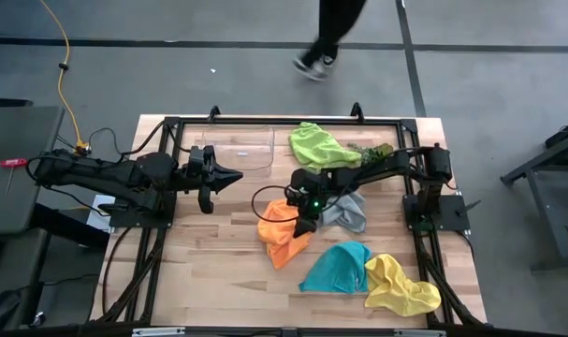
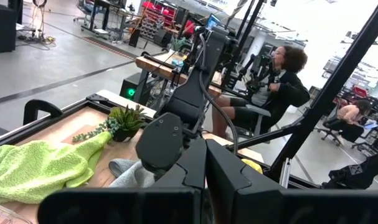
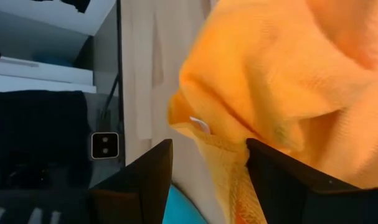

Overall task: Fold microfiber towels
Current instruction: Fold the orange towel

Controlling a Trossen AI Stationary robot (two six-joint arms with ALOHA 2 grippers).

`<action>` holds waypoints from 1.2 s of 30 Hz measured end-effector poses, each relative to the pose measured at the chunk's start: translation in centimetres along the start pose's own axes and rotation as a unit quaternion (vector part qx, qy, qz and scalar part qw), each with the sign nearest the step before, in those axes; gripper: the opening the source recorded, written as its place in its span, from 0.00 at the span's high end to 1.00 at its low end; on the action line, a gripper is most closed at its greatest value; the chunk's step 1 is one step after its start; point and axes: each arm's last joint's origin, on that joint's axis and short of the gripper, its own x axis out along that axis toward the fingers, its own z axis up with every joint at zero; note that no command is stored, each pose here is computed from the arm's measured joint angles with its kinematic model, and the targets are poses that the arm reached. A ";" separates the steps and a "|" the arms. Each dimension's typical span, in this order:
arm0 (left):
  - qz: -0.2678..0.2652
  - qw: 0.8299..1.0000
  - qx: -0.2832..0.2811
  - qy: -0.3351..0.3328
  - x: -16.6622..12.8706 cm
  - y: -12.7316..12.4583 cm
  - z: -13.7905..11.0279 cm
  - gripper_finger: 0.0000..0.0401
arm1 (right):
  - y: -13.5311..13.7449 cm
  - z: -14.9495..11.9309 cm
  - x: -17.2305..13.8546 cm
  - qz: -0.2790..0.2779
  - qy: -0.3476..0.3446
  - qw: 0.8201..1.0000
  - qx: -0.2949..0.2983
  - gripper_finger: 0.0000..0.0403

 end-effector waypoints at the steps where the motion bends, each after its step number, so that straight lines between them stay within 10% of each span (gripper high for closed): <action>1: 0.000 1.000 0.000 0.000 0.0 0.0 0.0 1.00 | 0.1 -0.1 0.1 0.001 0.002 1.000 -0.002 0.52; 36: 0.008 1.000 0.004 0.014 0.0 0.1 -0.3 1.00 | 1.8 -1.4 -0.6 -0.031 0.037 0.995 -0.091 0.52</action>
